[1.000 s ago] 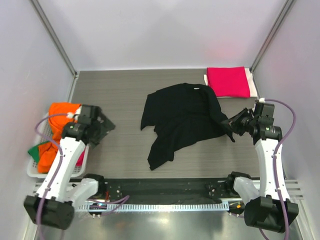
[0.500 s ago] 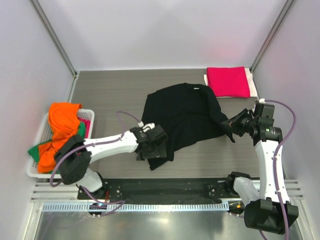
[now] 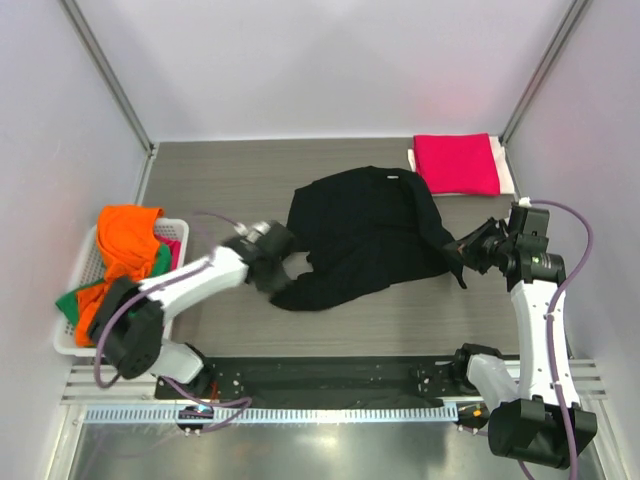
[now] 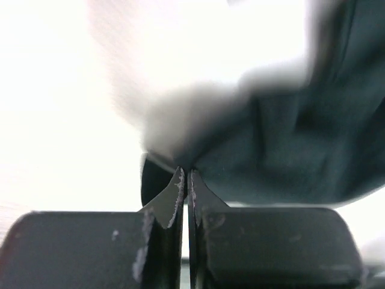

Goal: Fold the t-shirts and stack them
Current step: Flatten the tshirt out

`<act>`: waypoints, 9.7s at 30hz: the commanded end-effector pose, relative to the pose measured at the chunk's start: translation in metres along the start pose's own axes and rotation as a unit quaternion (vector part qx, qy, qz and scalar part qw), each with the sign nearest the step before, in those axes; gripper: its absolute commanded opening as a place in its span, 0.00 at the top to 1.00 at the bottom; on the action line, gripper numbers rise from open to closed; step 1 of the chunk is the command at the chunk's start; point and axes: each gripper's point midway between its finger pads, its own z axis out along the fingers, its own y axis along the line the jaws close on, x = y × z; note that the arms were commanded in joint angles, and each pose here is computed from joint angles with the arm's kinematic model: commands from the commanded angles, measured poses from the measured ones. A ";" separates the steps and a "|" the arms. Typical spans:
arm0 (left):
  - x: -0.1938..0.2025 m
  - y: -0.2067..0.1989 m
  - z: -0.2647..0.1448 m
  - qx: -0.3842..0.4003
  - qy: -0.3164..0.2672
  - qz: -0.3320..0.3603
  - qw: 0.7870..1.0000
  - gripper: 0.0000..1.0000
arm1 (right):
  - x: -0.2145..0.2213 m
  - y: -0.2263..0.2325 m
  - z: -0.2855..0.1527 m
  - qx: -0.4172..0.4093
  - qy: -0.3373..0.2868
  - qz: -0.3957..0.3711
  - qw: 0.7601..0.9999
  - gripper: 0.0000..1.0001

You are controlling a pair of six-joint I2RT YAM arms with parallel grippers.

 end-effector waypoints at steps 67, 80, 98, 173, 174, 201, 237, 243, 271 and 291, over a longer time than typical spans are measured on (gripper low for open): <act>-0.132 -0.012 -0.165 0.008 -0.215 0.109 0.970 1.00 | -0.044 0.068 -0.031 -0.062 -0.038 -0.032 0.997 0.99; -0.152 0.047 -0.421 0.237 -0.427 0.035 0.872 1.00 | -0.111 0.190 -0.265 -0.175 -0.336 -0.082 0.922 0.99; -0.150 0.045 -0.450 0.294 -0.454 0.026 0.840 1.00 | -0.123 0.212 -0.422 -0.240 -0.539 -0.153 0.793 0.99; -0.112 0.088 0.045 -0.052 -0.039 -0.075 0.995 0.50 | 0.104 -0.115 0.103 0.152 0.057 -0.009 0.987 0.01; -0.112 0.089 0.046 -0.054 -0.038 -0.075 0.995 0.50 | 0.104 -0.115 0.103 0.151 0.057 -0.009 0.987 0.01; -0.139 0.098 0.012 -0.095 -0.083 -0.060 0.990 0.98 | 0.108 -0.119 0.103 0.155 0.064 -0.017 0.986 0.02; -0.251 0.101 -0.011 -0.100 -0.140 -0.064 0.983 1.00 | 0.108 -0.114 0.105 0.146 0.070 -0.017 0.987 0.03; -0.373 0.130 -0.014 -0.102 -0.167 -0.130 0.972 1.00 | 0.102 -0.096 0.105 0.123 0.074 -0.019 0.989 0.05; -0.303 0.101 0.030 -0.031 -0.093 -0.120 0.988 0.04 | 0.031 0.159 0.178 -0.089 0.122 -0.197 0.969 0.02; -0.328 0.095 0.131 -0.033 -0.058 -0.148 0.987 0.05 | -0.024 0.151 0.384 -0.072 0.126 -0.166 0.975 0.04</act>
